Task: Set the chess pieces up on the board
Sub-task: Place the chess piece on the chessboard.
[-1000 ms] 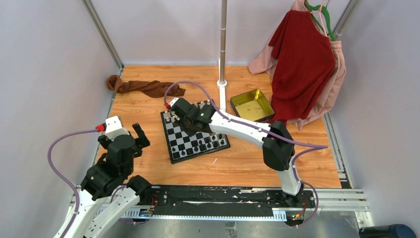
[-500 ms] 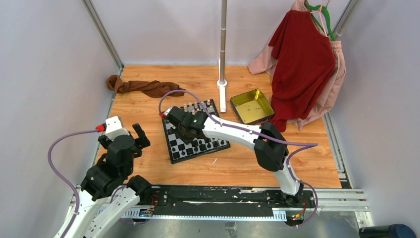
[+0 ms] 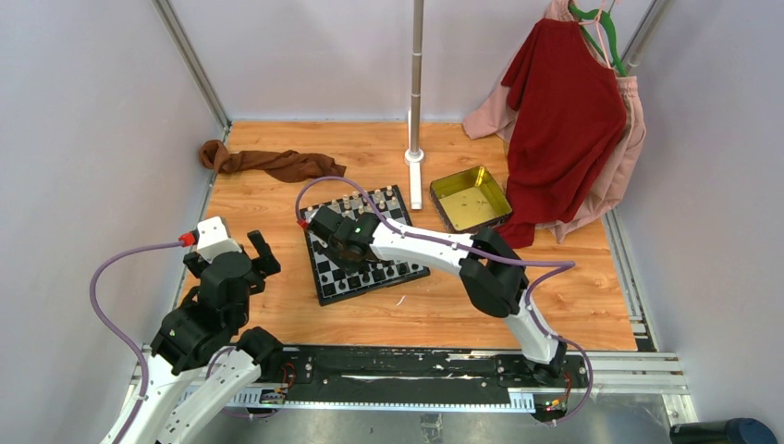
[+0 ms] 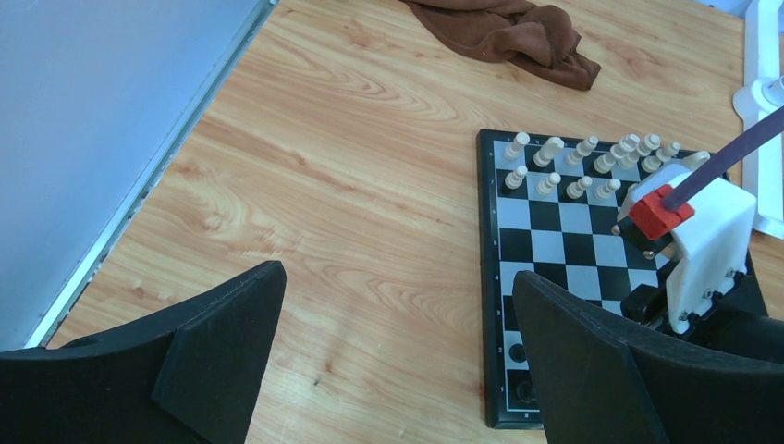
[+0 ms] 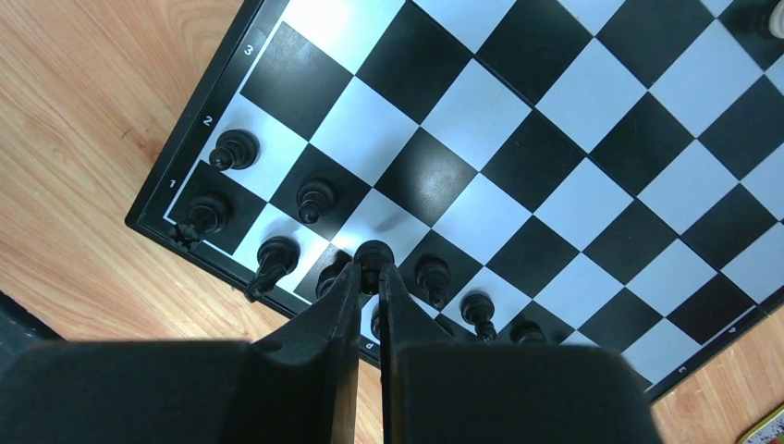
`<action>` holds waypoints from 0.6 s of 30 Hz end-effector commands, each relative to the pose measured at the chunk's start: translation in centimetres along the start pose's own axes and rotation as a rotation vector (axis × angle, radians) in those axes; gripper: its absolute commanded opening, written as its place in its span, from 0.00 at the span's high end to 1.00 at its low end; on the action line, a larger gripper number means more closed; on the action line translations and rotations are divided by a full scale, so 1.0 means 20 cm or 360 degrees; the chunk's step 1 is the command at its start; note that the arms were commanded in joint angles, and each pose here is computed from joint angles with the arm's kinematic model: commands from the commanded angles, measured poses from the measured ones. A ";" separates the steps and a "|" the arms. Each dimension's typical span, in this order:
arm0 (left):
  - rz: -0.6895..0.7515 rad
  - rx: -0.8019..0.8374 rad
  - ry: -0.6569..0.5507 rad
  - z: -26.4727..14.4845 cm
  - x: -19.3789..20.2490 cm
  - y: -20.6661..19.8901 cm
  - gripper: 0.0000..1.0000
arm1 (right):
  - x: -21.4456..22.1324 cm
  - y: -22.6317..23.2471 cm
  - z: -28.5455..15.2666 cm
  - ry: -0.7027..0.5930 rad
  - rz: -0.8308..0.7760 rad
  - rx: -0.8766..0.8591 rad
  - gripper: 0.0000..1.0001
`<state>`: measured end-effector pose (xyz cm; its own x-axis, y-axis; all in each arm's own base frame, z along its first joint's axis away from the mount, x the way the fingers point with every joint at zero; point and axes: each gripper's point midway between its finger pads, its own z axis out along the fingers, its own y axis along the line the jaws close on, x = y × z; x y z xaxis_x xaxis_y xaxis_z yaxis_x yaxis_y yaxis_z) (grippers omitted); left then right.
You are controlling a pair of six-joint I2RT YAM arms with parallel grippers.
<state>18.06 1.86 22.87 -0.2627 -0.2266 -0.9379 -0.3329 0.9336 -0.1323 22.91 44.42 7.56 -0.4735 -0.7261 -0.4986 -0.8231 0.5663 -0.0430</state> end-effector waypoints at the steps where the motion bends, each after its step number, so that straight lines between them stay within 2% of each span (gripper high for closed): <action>1: 0.0001 0.0014 -0.0013 0.01 0.00 -0.01 0.00 | 0.02 0.02 0.03 0.0048 -0.0017 -0.0019 1.00; 18: 0.0008 0.0012 -0.0009 0.01 0.00 -0.01 0.00 | 0.06 0.00 0.06 0.0089 -0.0009 -0.0012 1.00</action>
<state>18.07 1.85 22.87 -0.2627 -0.2266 -0.9379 -0.3329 0.9336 -0.1323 22.69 44.38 6.36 -0.4796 -0.7378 -0.4750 -0.8267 0.5615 -0.0374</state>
